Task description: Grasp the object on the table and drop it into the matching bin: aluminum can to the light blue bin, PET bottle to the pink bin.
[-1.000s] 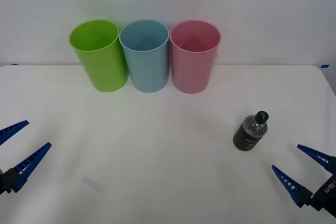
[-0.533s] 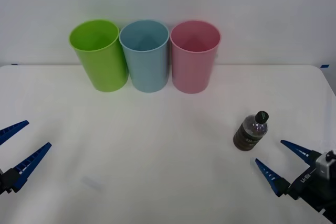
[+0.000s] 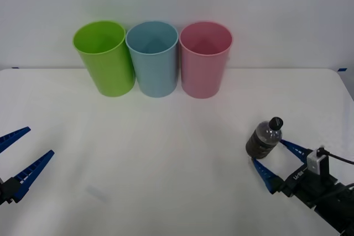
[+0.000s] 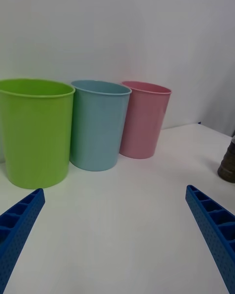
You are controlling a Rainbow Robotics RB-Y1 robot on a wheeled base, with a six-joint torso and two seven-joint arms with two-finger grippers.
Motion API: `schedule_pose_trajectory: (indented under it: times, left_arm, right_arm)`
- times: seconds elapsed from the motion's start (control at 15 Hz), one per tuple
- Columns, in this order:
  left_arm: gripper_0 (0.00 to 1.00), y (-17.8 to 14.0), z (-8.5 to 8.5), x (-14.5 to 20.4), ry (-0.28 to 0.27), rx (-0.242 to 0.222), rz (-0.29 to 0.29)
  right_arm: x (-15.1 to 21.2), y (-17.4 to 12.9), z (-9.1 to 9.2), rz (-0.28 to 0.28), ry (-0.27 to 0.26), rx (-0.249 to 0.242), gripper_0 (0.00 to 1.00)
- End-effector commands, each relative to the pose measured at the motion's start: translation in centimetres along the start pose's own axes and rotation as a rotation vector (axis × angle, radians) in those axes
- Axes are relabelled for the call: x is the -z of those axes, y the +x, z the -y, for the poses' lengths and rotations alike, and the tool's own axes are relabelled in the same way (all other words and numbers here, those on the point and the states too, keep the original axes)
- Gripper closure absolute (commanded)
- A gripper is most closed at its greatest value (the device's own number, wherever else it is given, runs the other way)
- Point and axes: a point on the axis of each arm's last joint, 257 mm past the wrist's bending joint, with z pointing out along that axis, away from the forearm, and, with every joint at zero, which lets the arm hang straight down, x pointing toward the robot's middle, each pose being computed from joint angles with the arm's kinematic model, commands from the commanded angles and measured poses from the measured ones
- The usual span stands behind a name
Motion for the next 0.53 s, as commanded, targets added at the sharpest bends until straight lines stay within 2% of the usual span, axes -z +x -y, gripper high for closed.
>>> schedule_pose_trajectory:
  times: [0.07,0.53]
  left_arm:
    - [0.0,0.0,0.0,0.0,0.0,0.0,0.0]
    - [0.0,0.0,0.0,0.0,0.0,0.0,0.0]
  right_arm:
    - [-1.5,-0.2,-0.2,0.0,0.011,0.002,0.0]
    - [-3.9,-0.6,-0.2,0.002,0.047,0.007,0.0]
